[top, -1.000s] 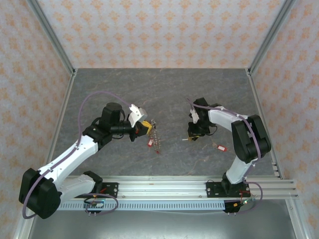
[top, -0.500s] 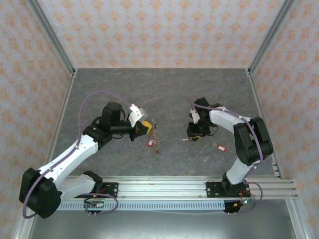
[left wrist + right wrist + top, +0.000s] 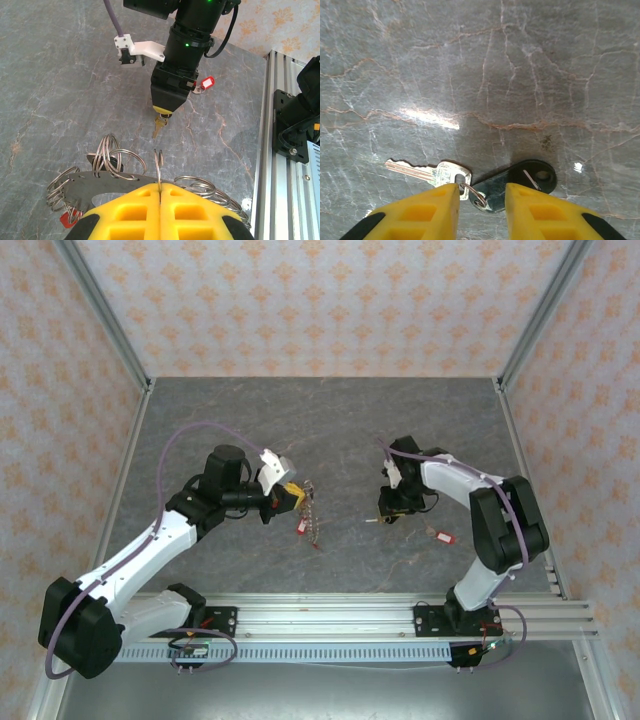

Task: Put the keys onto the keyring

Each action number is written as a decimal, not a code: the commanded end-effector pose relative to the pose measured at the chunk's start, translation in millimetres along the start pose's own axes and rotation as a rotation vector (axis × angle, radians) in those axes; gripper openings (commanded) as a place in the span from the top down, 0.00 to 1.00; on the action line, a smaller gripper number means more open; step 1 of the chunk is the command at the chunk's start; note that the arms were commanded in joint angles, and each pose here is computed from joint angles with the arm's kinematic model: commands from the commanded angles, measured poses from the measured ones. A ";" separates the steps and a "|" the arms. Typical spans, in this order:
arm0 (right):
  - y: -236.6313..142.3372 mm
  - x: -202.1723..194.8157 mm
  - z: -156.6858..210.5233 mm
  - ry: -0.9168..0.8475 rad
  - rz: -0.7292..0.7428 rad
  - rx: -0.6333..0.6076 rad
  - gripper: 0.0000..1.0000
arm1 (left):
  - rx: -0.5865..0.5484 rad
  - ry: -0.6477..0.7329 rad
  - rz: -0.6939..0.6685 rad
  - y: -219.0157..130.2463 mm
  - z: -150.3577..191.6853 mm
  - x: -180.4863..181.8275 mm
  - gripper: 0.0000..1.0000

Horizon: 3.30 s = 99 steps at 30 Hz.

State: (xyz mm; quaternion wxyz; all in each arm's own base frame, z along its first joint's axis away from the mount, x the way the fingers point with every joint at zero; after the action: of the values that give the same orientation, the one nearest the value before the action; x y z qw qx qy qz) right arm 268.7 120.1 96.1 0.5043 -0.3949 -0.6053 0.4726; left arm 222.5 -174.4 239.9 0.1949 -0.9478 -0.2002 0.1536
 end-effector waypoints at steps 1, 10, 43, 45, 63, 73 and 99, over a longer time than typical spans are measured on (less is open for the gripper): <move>2.6 2.5 5.5 -0.017 0.002 0.045 0.73 | -0.051 0.051 0.012 -6.1 -18.4 -1.5 1.00; 6.1 7.0 4.4 -0.028 -0.014 0.042 0.76 | -0.045 0.048 0.012 -5.8 -18.1 -1.2 1.00; 2.5 6.4 8.0 -0.018 0.012 0.027 0.85 | -0.040 0.044 0.015 -4.8 -16.6 -1.2 1.00; 1.6 6.6 8.7 -0.019 0.012 0.025 0.83 | -0.039 0.043 0.015 -4.8 -16.4 -1.2 1.00; -21.1 19.3 5.6 -0.064 -0.070 -0.062 1.00 | -0.029 0.039 0.023 -2.7 -15.4 -0.4 1.00; -92.4 59.3 18.0 -0.296 -0.412 -0.524 1.00 | -0.045 0.019 -0.011 9.2 -16.7 2.5 1.00; -146.5 130.8 55.8 -0.831 -0.564 -0.960 1.00 | -0.098 0.014 -0.062 33.1 -7.4 -8.4 1.00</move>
State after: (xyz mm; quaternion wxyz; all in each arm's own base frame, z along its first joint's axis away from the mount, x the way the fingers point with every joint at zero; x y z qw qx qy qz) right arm 187.5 194.8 242.1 0.1567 -0.1884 -0.9585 0.1458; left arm 225.3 -204.4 225.3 0.1789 -0.9447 -0.2290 0.1517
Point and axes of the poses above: each hand's point on the last joint's axis, 136 mm out from that joint toward the fingers, its own y axis out along the fingers, its own x axis along the line the jaws close on, z = x × y, the point moved 7 cm from there along -y, back along the fingers
